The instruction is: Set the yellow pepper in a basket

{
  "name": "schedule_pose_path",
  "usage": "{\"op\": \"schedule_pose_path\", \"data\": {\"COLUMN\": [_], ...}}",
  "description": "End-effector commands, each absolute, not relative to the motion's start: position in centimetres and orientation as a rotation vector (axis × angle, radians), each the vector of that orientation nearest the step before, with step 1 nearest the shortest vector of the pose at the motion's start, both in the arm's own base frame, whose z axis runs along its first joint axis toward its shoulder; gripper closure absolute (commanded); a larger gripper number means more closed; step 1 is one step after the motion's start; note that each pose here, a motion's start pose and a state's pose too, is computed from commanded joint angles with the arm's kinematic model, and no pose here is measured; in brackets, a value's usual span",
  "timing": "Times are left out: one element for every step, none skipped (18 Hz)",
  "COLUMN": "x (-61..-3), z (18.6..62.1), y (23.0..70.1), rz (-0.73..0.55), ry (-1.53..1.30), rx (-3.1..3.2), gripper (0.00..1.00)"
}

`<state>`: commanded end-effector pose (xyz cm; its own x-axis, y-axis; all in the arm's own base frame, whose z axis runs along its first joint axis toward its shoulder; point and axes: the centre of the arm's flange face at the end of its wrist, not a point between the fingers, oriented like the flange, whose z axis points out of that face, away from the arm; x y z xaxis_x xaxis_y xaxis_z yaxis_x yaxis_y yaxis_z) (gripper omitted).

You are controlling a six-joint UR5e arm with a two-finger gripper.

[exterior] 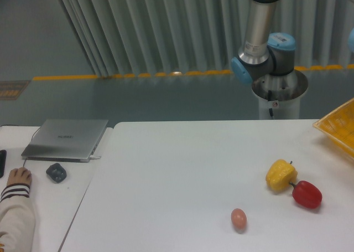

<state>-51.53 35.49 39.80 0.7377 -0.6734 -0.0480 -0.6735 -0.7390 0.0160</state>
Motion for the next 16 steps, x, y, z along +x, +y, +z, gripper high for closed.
{"op": "schedule_pose_path", "data": {"x": [-51.5, -51.4, -51.4, -51.4, -51.4, -51.4, -51.4, -51.3, -51.2, -51.0, -50.8, -50.5, -49.9, -49.4, -49.1, -48.8], "z": [39.8, 39.7, 39.8, 39.7, 39.6, 39.4, 39.4, 39.4, 38.9, 38.4, 37.8, 37.8, 38.4, 38.6, 38.6, 38.5], "y": [35.5, 35.5, 35.4, 35.4, 35.4, 35.4, 35.4, 35.4, 35.3, 35.1, 34.8, 34.7, 34.5, 34.3, 34.6, 34.7], "rz": [0.079, 0.077, 0.077, 0.075, 0.072, 0.067, 0.067, 0.065, 0.051, 0.034, 0.017, 0.029, 0.050, 0.057, 0.062, 0.057], "ry": [1.136, 1.132, 1.123, 1.120, 1.120, 1.121, 1.123, 1.121, 1.118, 1.112, 1.090, 1.056, 1.012, 0.975, 0.947, 0.904], "rx": [-2.925, -2.927, -2.930, -2.931, -2.931, -2.931, -2.931, -2.932, -2.933, -2.936, -2.945, -2.956, -2.970, -2.982, -2.990, -3.003], "gripper": [0.00, 0.00, 0.00, 0.00, 0.00, 0.00, 0.00, 0.00, 0.00, 0.00, 0.00, 0.00, 0.00, 0.00, 0.00, 0.00]}}
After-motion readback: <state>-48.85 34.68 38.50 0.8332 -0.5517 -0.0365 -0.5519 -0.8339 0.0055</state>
